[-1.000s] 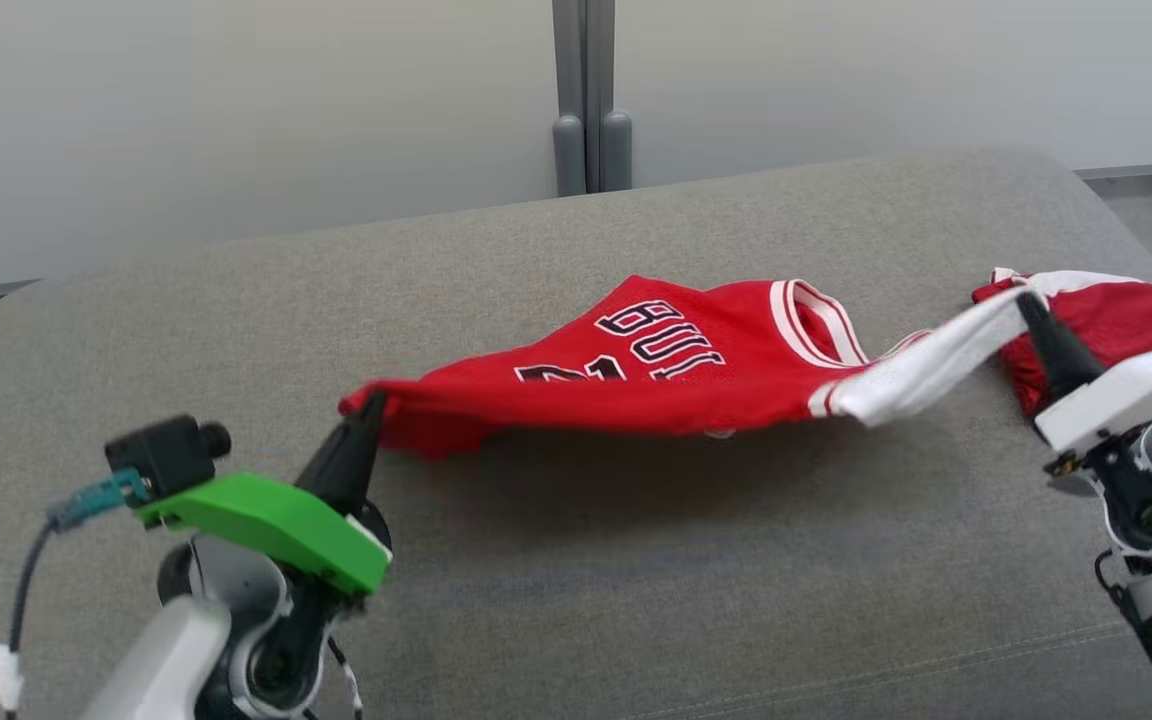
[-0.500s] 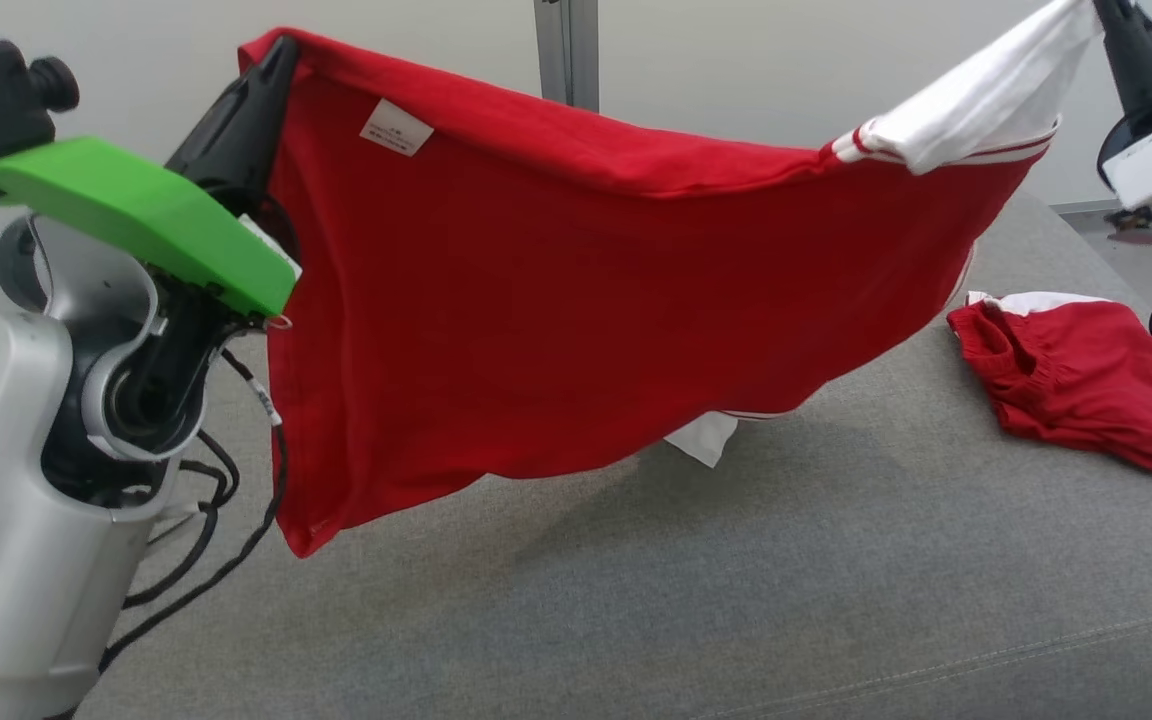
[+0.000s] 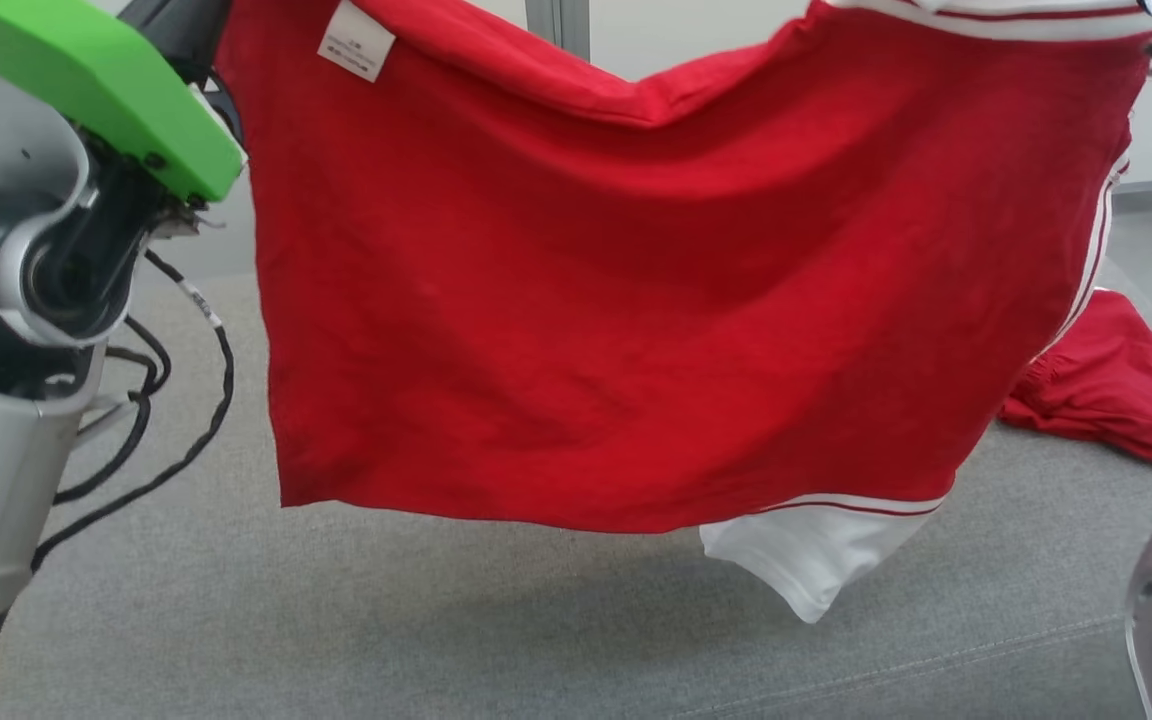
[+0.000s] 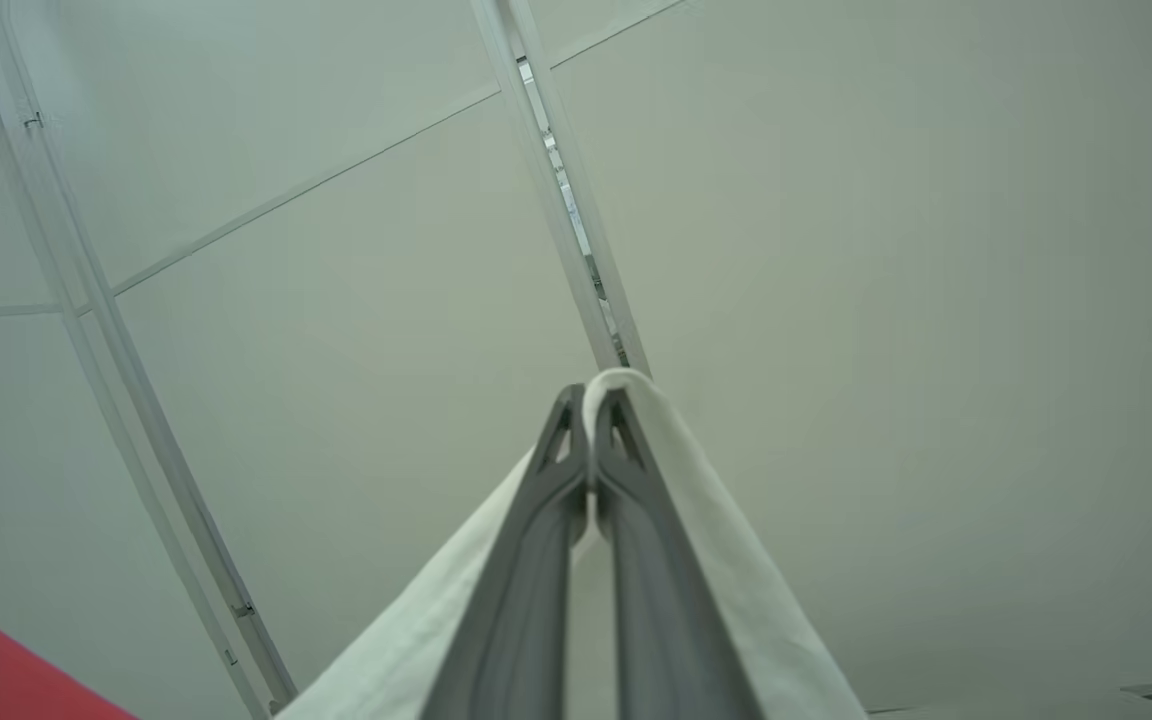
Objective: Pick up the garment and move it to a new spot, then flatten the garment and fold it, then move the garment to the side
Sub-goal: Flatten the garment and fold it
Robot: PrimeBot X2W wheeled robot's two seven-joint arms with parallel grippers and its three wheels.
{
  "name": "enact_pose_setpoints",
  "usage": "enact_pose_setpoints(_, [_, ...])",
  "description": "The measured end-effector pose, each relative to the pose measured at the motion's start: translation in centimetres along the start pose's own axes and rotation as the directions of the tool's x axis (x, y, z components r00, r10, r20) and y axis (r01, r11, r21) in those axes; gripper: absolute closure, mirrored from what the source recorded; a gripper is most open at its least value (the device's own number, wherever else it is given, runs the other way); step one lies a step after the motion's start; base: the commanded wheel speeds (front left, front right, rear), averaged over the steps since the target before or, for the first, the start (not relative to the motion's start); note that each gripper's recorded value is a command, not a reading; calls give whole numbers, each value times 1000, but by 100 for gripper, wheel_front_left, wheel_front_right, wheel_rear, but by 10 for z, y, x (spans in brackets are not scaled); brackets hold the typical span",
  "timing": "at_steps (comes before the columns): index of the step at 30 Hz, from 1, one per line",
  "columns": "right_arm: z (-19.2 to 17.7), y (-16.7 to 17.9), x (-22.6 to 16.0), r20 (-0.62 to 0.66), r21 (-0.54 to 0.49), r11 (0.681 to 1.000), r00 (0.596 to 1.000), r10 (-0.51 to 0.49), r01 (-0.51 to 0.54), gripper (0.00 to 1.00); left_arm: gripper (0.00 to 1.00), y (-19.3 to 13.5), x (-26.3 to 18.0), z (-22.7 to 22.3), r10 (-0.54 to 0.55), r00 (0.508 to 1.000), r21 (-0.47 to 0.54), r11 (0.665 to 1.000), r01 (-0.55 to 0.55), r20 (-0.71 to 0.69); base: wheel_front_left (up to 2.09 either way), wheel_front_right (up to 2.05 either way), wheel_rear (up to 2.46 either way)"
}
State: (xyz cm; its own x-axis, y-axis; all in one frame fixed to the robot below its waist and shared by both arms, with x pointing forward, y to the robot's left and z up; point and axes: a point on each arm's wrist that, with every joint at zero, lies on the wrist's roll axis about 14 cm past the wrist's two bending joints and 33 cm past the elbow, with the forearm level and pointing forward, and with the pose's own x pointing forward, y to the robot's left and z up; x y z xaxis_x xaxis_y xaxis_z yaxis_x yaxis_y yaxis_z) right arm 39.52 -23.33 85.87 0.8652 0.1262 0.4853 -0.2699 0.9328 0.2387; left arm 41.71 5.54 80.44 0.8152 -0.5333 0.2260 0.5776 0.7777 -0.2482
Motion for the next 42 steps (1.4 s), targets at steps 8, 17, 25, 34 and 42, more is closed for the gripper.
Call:
enact_pose_setpoints(8, [-23,-14,47,-74,0,997,994,-75,75,100,100,52,35,-17,140,985,9,990,-140,-97,0,0,0])
enact_pose_setpoints(17, [1,-2,142,152,-139,986,986,-66,87,100,100,115,105,59,268,928,113,946,-304,258,0,0,0])
enact_pose_setpoints(25, [-69,-29,191,186,-150,981,978,-97,125,100,100,171,150,41,303,876,111,924,-367,375,0,0,0])
enact_pose_setpoints(34, [-188,-60,212,48,-138,979,989,-143,148,100,100,233,181,-50,369,886,71,913,-402,280,0,0,0])
enact_pose_setpoints(42, [-238,-61,213,-46,-99,986,989,-140,135,100,100,256,179,-77,378,892,21,919,-395,249,0,0,0])
